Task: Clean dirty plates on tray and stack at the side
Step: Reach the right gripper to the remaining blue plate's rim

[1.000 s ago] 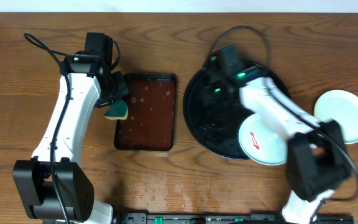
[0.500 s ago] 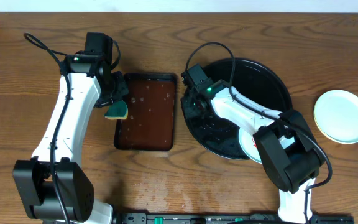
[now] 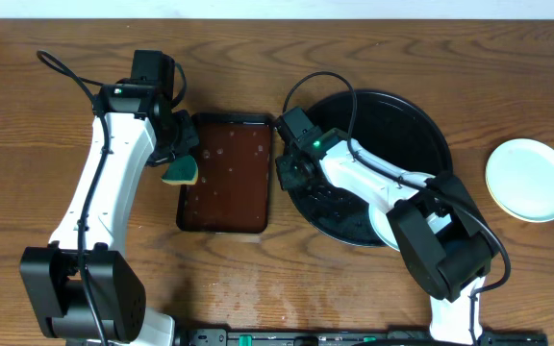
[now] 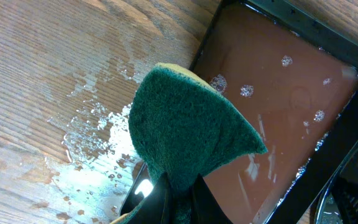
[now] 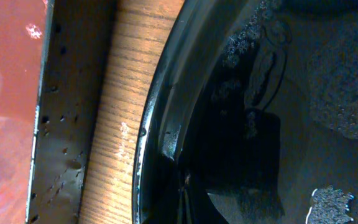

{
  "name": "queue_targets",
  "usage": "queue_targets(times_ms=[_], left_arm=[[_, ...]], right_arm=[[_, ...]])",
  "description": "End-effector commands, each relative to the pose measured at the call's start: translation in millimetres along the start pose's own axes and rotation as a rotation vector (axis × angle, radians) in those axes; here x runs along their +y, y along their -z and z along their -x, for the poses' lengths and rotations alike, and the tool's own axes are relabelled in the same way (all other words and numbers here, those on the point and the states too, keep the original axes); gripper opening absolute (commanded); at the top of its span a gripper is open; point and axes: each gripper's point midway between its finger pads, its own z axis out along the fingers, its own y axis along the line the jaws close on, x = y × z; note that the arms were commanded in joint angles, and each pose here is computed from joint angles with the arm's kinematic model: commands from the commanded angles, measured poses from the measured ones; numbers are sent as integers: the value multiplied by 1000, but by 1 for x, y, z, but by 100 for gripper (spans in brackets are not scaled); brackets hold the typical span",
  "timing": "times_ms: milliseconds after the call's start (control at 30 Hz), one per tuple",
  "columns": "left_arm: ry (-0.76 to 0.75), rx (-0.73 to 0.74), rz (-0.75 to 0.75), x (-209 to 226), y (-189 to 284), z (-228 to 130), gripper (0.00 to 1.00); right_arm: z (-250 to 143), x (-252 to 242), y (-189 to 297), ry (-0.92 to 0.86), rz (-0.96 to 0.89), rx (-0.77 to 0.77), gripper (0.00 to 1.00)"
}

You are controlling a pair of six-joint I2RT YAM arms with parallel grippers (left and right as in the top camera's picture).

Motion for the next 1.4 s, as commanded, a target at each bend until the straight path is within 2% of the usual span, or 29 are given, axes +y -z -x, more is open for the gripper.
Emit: queue_targets(times_ms=[0,933,1067,1233,1367], left_arm=[[-8,6,10,2,-2,-1,8],[-8,6,10,2,-2,-1,8],[-8,5,9,2,-2,-1,8],[-8,6,10,2,-3,-1,8],[-8,6,10,2,-2,-1,9]], right_arm=[[-13,25,-5,14,55,25,1],[-6,45,0,21,129,-10,1],[17,38,27,52,137,-64,16],[39,3,90,74,107,-107,37],[24,-54,141,8,40,-57,40]])
